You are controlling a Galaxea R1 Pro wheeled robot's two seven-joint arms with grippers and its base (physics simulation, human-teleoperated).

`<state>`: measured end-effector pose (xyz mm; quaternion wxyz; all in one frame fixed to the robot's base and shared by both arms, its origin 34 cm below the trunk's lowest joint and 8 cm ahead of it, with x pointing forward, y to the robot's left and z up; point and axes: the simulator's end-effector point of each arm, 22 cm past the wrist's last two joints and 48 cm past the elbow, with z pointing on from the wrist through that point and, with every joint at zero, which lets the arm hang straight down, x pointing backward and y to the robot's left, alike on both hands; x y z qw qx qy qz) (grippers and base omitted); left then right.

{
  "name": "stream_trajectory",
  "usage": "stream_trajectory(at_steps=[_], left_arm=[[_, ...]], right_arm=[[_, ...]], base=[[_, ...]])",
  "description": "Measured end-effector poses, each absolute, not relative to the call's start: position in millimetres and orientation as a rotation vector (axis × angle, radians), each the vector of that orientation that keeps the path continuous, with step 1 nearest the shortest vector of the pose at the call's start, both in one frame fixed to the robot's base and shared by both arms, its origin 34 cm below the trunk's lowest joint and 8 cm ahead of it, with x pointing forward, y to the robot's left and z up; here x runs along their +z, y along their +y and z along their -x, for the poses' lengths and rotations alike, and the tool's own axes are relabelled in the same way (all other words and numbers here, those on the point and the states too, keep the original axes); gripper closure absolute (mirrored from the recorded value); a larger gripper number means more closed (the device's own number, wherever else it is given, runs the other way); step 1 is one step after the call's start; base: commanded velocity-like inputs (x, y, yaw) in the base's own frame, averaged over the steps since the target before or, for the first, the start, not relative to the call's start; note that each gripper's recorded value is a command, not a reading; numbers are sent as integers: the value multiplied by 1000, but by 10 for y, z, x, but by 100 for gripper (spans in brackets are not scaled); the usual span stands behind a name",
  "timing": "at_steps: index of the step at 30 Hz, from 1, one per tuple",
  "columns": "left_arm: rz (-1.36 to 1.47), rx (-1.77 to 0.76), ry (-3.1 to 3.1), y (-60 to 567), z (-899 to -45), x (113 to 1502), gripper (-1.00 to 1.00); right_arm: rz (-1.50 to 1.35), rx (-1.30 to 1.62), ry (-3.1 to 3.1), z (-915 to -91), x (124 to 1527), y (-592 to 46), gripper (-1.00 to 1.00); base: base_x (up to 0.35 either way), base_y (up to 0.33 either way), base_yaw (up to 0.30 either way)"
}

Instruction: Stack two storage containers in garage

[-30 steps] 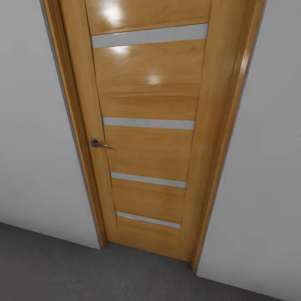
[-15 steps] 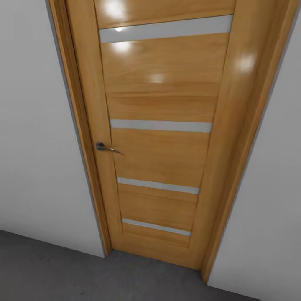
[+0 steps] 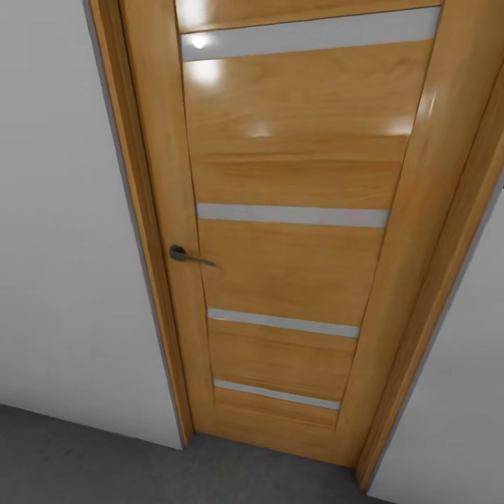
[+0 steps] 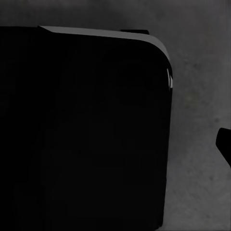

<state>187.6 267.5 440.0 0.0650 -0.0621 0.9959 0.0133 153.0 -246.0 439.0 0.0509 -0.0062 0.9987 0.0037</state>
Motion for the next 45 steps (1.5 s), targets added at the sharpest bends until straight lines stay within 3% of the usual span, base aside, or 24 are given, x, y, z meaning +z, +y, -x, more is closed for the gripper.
stream_trajectory(at_steps=[17,45], left_arm=[[188,42,3005,2686,-1876,4399,-100],[191,40,3005,2676,-1875,4399,-100]], right_arm=[[18,11,3041,-1528,4390,-2459,-100],[22,9,3040,-1532,4390,-2470,-100]], base=[[9,8,-224],[41,58,-7]])
